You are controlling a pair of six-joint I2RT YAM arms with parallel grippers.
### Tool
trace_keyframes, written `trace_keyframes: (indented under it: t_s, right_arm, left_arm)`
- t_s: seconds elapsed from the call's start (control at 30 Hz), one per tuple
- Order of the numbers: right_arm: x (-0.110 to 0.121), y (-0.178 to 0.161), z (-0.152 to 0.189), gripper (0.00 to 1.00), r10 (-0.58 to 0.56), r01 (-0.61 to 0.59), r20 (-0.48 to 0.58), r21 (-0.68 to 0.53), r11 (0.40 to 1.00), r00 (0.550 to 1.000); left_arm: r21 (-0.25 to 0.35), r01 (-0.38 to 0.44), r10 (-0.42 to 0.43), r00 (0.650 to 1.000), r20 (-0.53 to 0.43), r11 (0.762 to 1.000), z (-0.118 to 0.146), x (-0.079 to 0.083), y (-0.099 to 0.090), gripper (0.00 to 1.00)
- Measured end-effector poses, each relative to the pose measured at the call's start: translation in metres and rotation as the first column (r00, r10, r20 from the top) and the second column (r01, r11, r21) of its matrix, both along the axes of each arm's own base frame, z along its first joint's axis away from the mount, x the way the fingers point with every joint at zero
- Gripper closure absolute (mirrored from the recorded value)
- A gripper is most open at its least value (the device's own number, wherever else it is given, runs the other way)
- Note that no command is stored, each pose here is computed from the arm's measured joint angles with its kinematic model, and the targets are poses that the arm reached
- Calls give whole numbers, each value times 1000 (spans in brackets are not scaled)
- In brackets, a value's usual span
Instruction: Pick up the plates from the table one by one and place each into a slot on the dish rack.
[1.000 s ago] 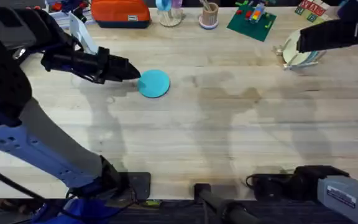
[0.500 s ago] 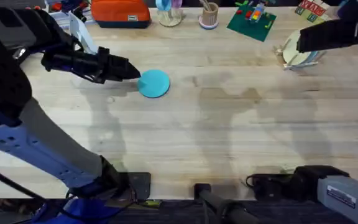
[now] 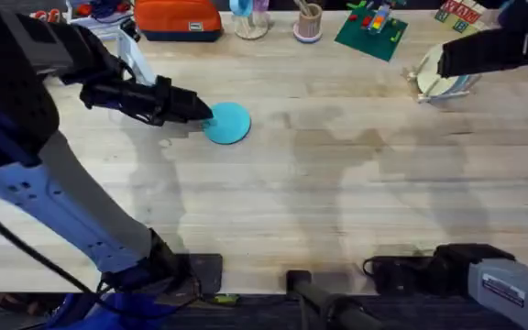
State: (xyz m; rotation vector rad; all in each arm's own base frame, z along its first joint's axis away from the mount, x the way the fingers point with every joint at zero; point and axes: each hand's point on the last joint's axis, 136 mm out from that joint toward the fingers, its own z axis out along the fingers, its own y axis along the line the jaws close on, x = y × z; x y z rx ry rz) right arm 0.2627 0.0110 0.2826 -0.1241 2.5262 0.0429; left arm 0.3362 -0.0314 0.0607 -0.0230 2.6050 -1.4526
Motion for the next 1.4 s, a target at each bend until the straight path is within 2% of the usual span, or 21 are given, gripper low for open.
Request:
trace_keyframes:
  t_s: [0.23,0.5,0.87,1.13,1.4]
  right_arm:
    - [0,0,0,7,0,0,0,0,1000,1000]
    - [0,0,0,6,0,0,0,0,1000,1000]
    - [0,1,0,7,2,-2,0,3,1000,1000]
    - [7,26,-9,9,85,-79,-44,127,989,995]
    - [36,52,-33,9,145,-110,-117,268,957,982]
  left_arm:
    - [-35,-13,11,998,-62,999,-27,0,-1,960]
    - [-38,-48,44,995,-93,998,-29,5,0,961]
    - [-39,-56,51,993,-103,998,-29,5,1,960]
    - [-39,-56,52,993,-103,998,-29,5,1,960]
    - [-39,-56,52,993,-104,998,-29,5,1,961]
